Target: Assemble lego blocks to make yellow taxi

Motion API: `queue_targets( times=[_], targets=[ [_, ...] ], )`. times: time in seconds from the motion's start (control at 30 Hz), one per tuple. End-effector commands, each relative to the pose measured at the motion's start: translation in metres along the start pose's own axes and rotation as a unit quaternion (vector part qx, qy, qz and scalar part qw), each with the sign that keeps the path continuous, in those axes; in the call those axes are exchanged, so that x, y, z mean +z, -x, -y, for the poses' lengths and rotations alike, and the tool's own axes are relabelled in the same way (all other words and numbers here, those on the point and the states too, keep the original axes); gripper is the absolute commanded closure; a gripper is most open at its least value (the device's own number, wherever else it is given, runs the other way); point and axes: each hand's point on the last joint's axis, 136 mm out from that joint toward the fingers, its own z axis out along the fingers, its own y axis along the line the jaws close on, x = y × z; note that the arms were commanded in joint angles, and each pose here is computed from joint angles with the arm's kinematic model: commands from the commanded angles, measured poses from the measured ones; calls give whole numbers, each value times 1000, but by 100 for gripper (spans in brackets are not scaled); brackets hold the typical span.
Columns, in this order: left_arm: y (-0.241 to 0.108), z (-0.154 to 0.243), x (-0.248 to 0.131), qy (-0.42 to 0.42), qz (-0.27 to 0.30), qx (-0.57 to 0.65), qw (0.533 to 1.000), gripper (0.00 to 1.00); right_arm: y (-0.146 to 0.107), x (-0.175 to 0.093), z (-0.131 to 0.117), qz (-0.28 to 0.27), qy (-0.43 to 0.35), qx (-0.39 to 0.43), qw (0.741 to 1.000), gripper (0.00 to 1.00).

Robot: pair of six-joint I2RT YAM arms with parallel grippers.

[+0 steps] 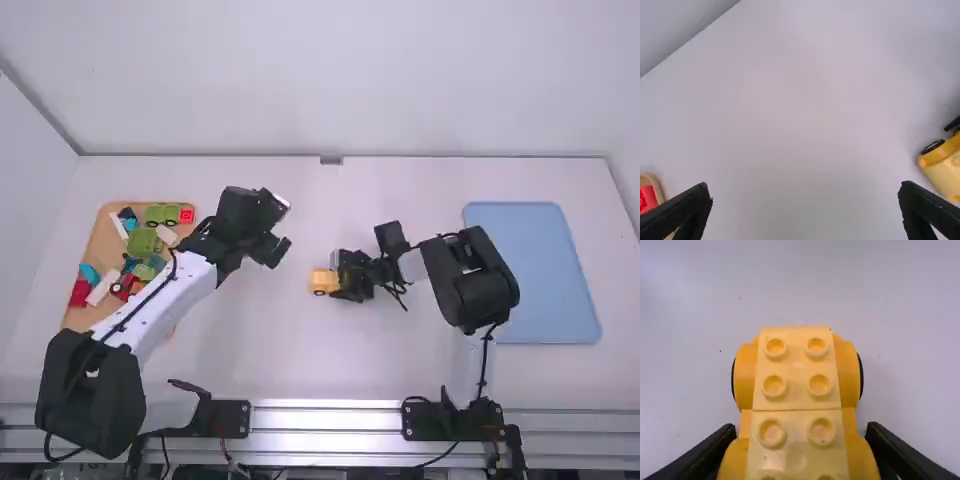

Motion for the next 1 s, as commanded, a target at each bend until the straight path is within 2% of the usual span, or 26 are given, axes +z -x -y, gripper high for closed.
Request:
queue_targets(
  times=[0.0,0.07,0.13,0.4,0.53,0.63,0.73,0.97],
  targets=[
    [-11,-15,-2,36,-13,-42,998,1,-15,0,1,-32,-10,5,999,24],
    [-18,-27,-3,62,-26,-67,995,1,-9,-3,1,-25,-10,2,1000,15],
    [-25,-36,-4,75,-35,-90,992,1,-3,-9,4,-19,-14,1,1000,1],
    [-61,-93,-14,131,-60,-210,967,1,18,-50,13,-54,-57,16,997,2],
    [-87,-121,-27,166,-68,-312,933,1,25,-67,16,-65,-75,16,995,2],
    [-114,-145,-38,199,-74,-403,890,1,37,-75,20,-58,-89,8,994,2],
    [-129,-149,-43,209,-85,-455,862,1,42,-77,26,-50,-102,5,994,2],
    [-146,-155,-52,252,-120,-422,863,1,47,-78,33,-39,-113,6,993,2]
  ],
)
